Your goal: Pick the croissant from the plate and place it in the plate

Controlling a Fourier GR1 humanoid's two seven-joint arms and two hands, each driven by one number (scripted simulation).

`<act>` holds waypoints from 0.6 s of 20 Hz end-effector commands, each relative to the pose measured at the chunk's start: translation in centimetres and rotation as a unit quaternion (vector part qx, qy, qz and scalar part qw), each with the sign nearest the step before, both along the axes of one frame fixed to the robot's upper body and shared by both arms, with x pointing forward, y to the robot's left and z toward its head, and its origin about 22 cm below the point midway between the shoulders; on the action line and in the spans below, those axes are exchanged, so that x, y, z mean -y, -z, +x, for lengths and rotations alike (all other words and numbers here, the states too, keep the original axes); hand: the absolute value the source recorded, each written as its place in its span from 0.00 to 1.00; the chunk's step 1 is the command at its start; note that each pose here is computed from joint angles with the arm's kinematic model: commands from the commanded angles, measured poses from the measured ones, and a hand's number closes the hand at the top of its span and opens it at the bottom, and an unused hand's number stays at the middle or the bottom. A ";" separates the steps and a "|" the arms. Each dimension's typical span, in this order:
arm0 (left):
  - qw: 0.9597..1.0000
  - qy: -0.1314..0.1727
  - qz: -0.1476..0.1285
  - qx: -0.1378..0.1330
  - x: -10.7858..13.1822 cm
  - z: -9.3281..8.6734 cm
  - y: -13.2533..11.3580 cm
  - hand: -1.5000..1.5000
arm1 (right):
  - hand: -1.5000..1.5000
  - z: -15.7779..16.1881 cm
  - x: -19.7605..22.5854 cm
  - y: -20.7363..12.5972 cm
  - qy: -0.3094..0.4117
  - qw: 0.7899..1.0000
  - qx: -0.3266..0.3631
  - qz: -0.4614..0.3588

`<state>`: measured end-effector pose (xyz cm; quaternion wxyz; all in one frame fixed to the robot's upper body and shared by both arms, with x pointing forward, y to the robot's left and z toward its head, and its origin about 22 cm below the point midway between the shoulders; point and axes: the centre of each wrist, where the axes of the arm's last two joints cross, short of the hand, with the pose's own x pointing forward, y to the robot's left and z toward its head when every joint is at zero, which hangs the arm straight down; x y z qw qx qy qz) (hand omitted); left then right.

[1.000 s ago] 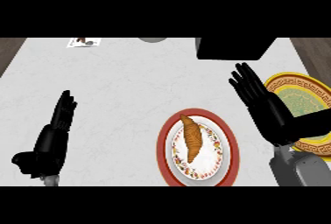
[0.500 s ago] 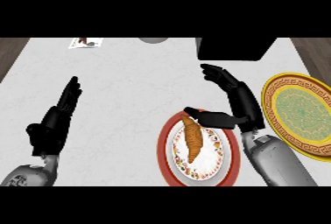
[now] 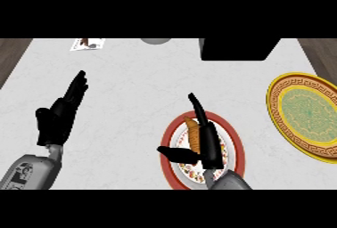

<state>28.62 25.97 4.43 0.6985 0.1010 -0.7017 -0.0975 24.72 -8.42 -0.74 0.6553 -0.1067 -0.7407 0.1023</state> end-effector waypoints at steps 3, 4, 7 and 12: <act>1.000 -0.006 -0.003 -0.005 -1.2 1.0 0.7 0.50 | 0.00 -0.7 2.8 -2.1 0.048 0.995 0.052 -0.070; 1.000 -0.003 0.000 -0.011 1.1 1.7 -0.3 0.50 | 0.00 -1.3 2.9 -3.0 0.051 0.995 0.056 -0.066; 1.000 -0.011 0.002 -0.012 -0.2 0.8 0.3 0.50 | 0.00 -1.2 7.3 -4.6 0.051 0.988 -0.009 -0.148; 1.000 -0.004 0.005 -0.009 0.4 1.3 -0.3 0.50 | 0.00 -0.5 5.9 -7.8 0.000 0.961 -0.137 -0.240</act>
